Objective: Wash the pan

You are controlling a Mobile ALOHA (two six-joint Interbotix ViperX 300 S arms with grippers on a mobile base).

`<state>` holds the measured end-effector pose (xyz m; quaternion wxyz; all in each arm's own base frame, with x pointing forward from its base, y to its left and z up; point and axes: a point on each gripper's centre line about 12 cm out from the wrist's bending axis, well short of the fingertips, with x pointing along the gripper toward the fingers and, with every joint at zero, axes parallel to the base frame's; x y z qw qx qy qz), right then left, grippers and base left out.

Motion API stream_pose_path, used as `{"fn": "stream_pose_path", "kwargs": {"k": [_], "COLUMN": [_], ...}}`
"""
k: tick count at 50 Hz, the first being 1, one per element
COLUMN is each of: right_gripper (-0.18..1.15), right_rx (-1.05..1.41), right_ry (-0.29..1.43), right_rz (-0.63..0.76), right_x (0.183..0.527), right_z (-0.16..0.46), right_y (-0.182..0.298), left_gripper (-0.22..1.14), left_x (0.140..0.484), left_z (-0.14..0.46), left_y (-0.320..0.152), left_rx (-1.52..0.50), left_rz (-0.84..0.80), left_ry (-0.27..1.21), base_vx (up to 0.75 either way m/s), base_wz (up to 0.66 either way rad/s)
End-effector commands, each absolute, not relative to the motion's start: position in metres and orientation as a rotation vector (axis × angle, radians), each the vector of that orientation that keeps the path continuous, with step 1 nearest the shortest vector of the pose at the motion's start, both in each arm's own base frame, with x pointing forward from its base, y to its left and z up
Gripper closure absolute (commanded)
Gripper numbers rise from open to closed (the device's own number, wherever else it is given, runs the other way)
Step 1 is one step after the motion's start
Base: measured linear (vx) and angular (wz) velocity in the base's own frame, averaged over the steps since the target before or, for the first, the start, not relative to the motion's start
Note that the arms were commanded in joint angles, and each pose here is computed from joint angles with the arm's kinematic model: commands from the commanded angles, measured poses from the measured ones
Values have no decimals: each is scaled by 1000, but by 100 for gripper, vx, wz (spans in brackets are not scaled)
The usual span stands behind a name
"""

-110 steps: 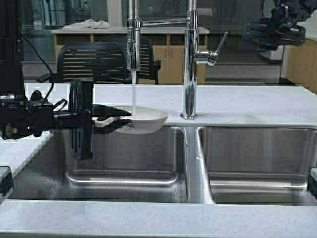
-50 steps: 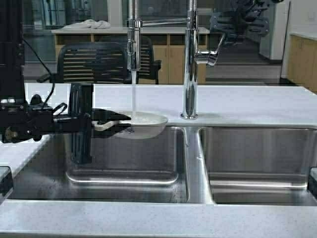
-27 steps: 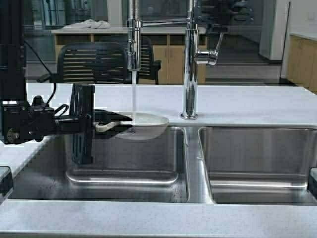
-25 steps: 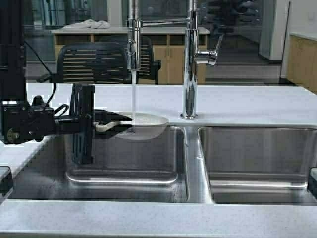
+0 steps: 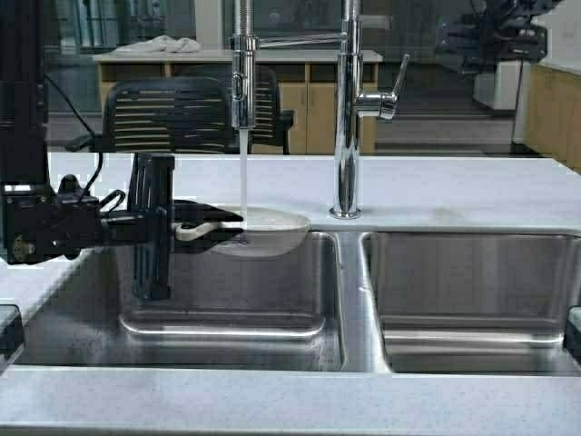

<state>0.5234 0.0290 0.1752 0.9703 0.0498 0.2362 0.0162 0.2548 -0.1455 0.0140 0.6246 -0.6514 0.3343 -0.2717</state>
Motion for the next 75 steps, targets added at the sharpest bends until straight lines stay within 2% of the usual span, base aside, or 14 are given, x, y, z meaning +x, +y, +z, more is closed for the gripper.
{"fn": "stream_pose_path", "kwargs": {"k": [1, 11, 19, 33, 39, 45, 53, 64, 70, 75], "right_gripper": [91, 91, 91, 91, 91, 91, 91, 91, 91, 91], "right_rx": [107, 98, 89, 38, 45, 76, 93, 103, 105, 107], "right_ry": [509, 470, 501, 421, 472, 535, 516, 437, 440, 449], "right_rz": [51, 143, 136, 156, 120, 71, 53, 60, 59, 58], "right_x": [540, 560, 559, 546, 544, 529, 498, 458, 439, 423], "right_z": [182, 199, 199, 237, 227, 214, 220, 243, 247, 246], "right_y": [47, 104, 101, 99, 81, 58, 45, 40, 39, 37], "left_gripper": [89, 89, 89, 89, 89, 89, 89, 89, 89, 89], "left_x": [258, 258, 260, 259, 259, 262, 264, 264, 262, 262], "left_z": [24, 23, 20, 11, 15, 19, 22, 22, 18, 15], "left_y": [-147, -147, -148, -148, -147, -148, -146, -129, -118, -118], "left_rx": [-1495, -1495, -1495, -1497, -1505, -1489, -1388, -1298, -1281, -1287], "left_rz": [-671, -670, -670, -657, -680, -713, -734, -585, -494, -482], "left_ry": [726, 727, 727, 743, 717, 677, 599, 475, 448, 451], "base_vx": [0, 0, 0, 0, 0, 0, 0, 0, 0, 0], "base_wz": [0, 0, 0, 0, 0, 0, 0, 0, 0, 0]}}
